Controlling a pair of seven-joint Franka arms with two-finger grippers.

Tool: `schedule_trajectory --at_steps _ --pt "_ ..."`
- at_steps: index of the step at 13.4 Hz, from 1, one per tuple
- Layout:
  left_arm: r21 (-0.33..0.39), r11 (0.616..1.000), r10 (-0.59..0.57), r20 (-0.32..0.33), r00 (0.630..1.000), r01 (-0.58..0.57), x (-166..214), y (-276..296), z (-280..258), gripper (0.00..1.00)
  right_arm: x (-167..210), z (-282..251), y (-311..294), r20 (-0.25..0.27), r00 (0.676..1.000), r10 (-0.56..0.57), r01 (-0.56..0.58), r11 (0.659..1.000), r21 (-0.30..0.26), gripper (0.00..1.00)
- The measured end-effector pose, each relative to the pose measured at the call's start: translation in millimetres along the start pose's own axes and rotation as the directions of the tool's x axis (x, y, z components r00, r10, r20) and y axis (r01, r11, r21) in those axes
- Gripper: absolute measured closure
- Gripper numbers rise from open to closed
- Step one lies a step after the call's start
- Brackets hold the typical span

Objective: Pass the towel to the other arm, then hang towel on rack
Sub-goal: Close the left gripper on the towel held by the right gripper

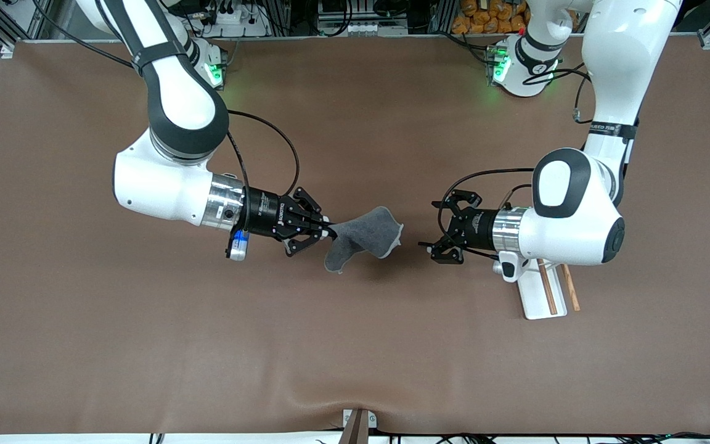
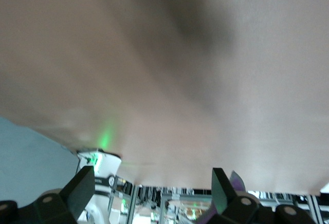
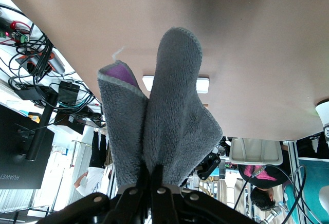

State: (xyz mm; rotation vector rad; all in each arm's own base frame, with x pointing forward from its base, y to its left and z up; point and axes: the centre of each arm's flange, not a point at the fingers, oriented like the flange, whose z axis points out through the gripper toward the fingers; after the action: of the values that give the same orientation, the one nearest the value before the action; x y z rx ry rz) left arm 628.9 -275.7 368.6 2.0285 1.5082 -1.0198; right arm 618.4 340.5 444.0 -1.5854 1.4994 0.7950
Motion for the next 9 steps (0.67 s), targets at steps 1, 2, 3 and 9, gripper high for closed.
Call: schedule_trajectory --at_steps 1,2,3,9 --pt "-0.005 1.000 -0.006 0.019 1.000 0.007 -1.8 0.5 0.0 0.00 0.0 0.0 0.0 0.001 1.000 0.001 -0.001 1.000 0.000 0.96" --pt "-0.010 1.000 -0.012 0.036 0.999 0.012 -3.4 1.0 -0.1 0.00 0.0 0.0 0.0 0.001 1.000 0.001 -0.001 1.000 0.000 0.96" --pt "-0.014 1.000 -0.017 0.049 0.999 0.018 -4.4 1.4 -0.1 0.01 -0.1 0.0 0.0 0.001 1.000 0.002 -0.002 1.000 0.000 0.96" --pt "-0.051 0.996 -0.063 0.128 0.990 0.070 -0.5 9.3 8.2 0.08 -0.4 -0.1 -0.2 0.002 1.000 0.002 -0.002 1.000 0.001 0.96"
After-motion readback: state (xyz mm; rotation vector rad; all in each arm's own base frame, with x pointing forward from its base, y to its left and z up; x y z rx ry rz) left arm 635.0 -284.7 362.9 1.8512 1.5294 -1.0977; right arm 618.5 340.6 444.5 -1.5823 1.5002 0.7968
